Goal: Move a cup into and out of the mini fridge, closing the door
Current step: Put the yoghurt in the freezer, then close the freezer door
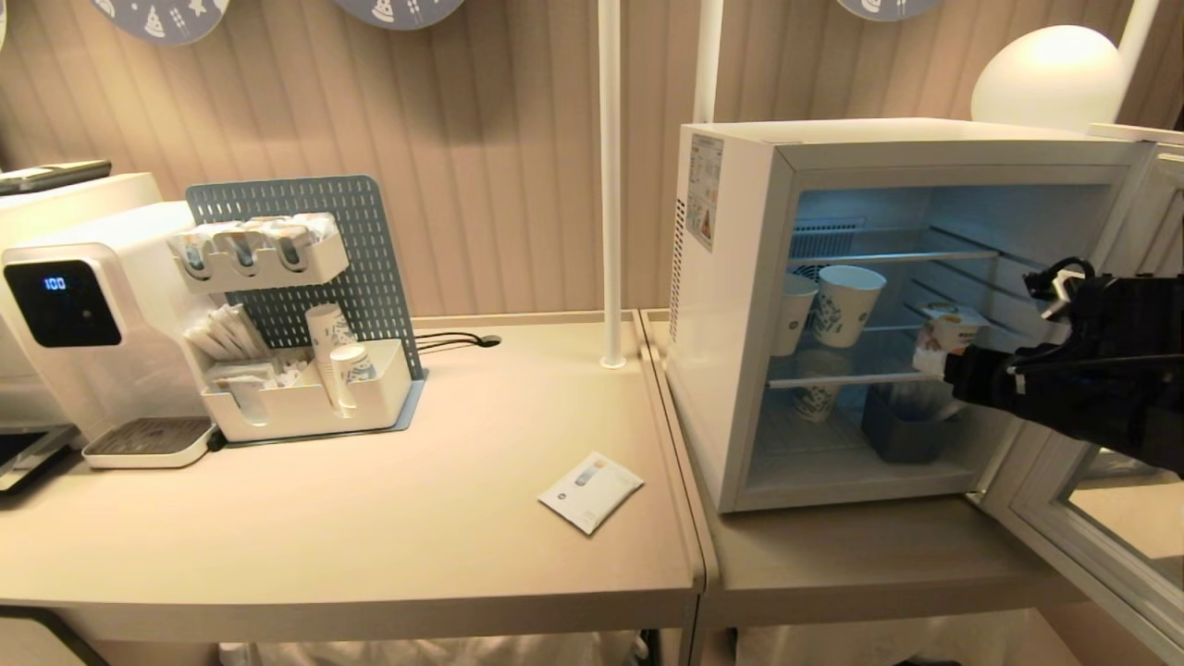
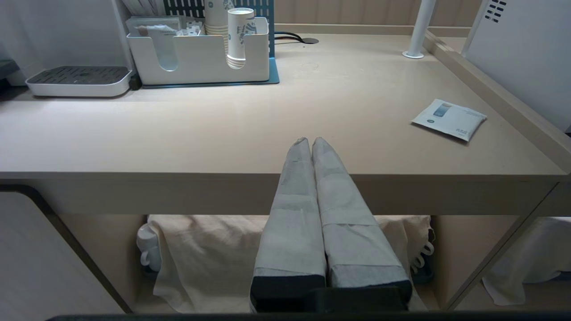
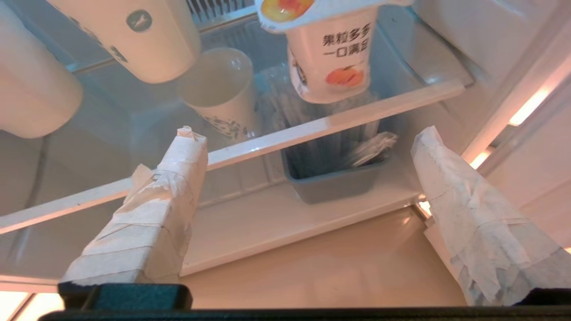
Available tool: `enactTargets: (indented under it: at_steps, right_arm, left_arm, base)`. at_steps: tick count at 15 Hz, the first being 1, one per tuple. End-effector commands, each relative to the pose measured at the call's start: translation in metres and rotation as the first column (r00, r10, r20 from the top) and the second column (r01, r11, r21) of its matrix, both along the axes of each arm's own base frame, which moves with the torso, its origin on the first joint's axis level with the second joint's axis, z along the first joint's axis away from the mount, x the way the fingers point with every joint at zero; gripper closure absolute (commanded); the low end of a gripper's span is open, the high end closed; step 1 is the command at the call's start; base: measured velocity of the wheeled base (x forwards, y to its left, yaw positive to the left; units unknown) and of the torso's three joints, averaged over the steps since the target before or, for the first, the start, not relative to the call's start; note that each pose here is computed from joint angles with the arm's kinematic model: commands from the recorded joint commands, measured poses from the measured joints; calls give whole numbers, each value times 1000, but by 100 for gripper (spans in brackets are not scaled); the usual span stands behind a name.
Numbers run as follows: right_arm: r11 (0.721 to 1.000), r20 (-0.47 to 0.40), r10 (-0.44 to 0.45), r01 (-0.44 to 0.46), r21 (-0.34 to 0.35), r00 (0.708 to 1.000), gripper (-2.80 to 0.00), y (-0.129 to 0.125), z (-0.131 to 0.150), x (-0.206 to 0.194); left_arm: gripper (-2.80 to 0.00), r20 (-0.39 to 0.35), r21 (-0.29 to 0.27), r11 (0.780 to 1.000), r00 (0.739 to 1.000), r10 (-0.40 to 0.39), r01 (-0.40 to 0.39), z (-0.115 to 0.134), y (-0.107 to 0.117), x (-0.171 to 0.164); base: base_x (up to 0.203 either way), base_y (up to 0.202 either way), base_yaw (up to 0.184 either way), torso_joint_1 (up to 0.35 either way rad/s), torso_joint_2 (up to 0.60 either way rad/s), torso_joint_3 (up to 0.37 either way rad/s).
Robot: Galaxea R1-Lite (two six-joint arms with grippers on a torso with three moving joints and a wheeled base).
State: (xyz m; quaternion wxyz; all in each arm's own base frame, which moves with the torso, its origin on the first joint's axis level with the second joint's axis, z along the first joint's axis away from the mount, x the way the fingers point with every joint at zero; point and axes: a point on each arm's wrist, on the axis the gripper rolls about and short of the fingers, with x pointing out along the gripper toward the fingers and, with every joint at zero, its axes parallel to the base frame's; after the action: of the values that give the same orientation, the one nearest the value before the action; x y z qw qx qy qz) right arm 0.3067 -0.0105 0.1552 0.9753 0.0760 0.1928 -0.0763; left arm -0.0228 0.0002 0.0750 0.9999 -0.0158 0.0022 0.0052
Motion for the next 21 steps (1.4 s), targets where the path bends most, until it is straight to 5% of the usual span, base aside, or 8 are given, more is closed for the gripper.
enactTargets:
  at_steps: [1,8,14,15,18,21]
  right_arm:
    - [1000,-1,-3,3,2,1000,-280,0,-2,2]
    - [1000,112,17,-18,3,994,-280,2,35,-41]
    - [1000,261,16,-13,-13,965,-280,4,66,-146]
    - [1000,284,15,-11,-15,959,0,5,73,-170]
    - [1000,289,11,-7,-15,957,0,7,88,-252]
    - [1000,192,-28,26,11,981,0,10,84,-332]
  left_arm:
    - [0,-3,-1,1000,1000,0,0,0,0,0]
    - [0,-2,-1,1000,1000,1,-1,0,0,0]
    - [0,-3,-1,1000,1000,2,-2,0,0,0]
    - [0,-1,-1,1000,1000,2,-2,0,0,0]
    - [0,-3,-1,1000,1000,0,0,0,0,0]
    - [0,-2,-1,1000,1000,0,0,0,0,0]
  base:
    - [0,0,0,0,0,0]
    - [0,0,0,0,0,0]
    - [0,0,0,0,0,0]
    - [0,0,0,0,0,0]
    - [0,0,0,0,0,0]
    - [0,0,0,0,0,0]
